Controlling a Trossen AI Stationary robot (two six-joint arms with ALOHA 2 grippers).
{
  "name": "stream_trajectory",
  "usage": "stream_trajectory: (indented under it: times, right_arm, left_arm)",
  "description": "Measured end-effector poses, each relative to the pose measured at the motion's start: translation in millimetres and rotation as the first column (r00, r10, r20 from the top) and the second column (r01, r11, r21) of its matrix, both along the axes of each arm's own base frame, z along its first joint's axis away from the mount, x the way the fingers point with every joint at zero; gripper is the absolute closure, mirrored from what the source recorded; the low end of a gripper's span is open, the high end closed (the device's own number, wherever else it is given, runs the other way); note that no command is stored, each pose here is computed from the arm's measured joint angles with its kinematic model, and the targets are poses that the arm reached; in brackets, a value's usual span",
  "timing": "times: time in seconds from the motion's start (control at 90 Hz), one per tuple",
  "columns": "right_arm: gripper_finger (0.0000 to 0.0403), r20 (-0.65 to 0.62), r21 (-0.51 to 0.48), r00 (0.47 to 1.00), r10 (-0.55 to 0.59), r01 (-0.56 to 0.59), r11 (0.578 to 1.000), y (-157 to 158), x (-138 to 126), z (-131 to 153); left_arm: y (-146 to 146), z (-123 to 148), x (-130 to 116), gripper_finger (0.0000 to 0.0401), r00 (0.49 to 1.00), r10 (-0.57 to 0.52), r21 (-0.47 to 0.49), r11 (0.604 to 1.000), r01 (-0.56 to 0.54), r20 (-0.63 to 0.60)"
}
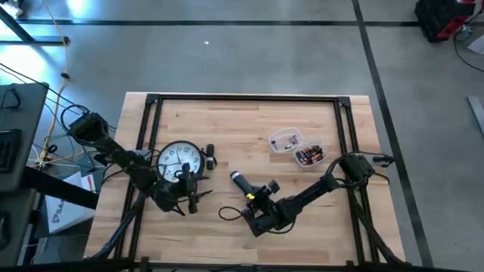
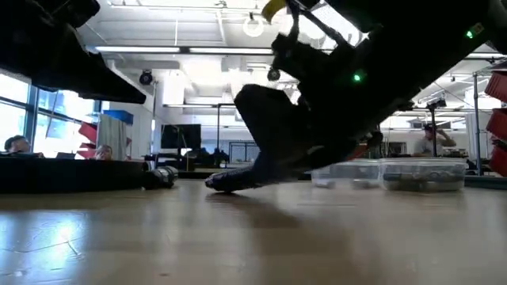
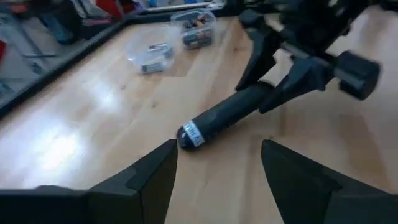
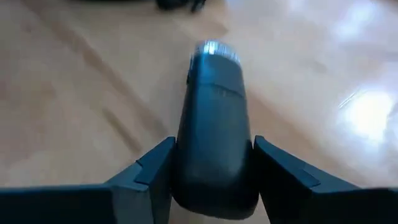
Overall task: Insert battery
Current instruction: Put the black remote control on the table upside down
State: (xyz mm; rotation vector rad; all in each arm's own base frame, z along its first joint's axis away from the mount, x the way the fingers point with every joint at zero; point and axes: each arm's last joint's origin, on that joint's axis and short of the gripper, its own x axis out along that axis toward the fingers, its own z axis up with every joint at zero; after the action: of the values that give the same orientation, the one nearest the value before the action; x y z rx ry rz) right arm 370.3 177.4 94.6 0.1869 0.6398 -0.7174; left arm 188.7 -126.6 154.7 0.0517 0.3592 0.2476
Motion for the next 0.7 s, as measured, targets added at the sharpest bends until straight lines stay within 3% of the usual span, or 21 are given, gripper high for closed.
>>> stream_trajectory:
  times: [0.2, 0.344, 0.422, 0.556, 0.7]
  right_arm:
    - [0.0228, -0.139, 0.098, 0.981, 0.136, -0.123, 0.988, -6, 5, 0]
    - [0.0228, -0.273, 0.133, 0.923, 0.271, -0.243, 0.961, -7, 9, 8]
    - [0.0227, -0.363, 0.128, 0.865, 0.346, -0.321, 0.938, -2, 10, 15]
    - [0.0227, -0.506, 0.149, 0.722, 0.471, -0.465, 0.873, 6, 9, 30]
    - [0.0227, -0.552, 0.234, 0.604, 0.574, -0.549, 0.802, 11, 9, 39]
  left_arm:
    - [1, -2, 16, 0.0190, 0.994, -0.103, -0.035, 0.994, 0.104, 0.020]
    - [6, -11, 37, 0.0190, 0.990, -0.142, 0.000, 0.990, 0.142, 0.023]
    - [7, -14, 52, 0.0190, 0.985, -0.174, 0.011, 0.985, 0.174, 0.013]
    - [10, -21, 75, 0.0190, 0.973, -0.230, 0.003, 0.973, 0.230, -0.028]
    - [12, -29, 95, 0.0190, 0.959, -0.276, -0.020, 0.961, 0.276, -0.061]
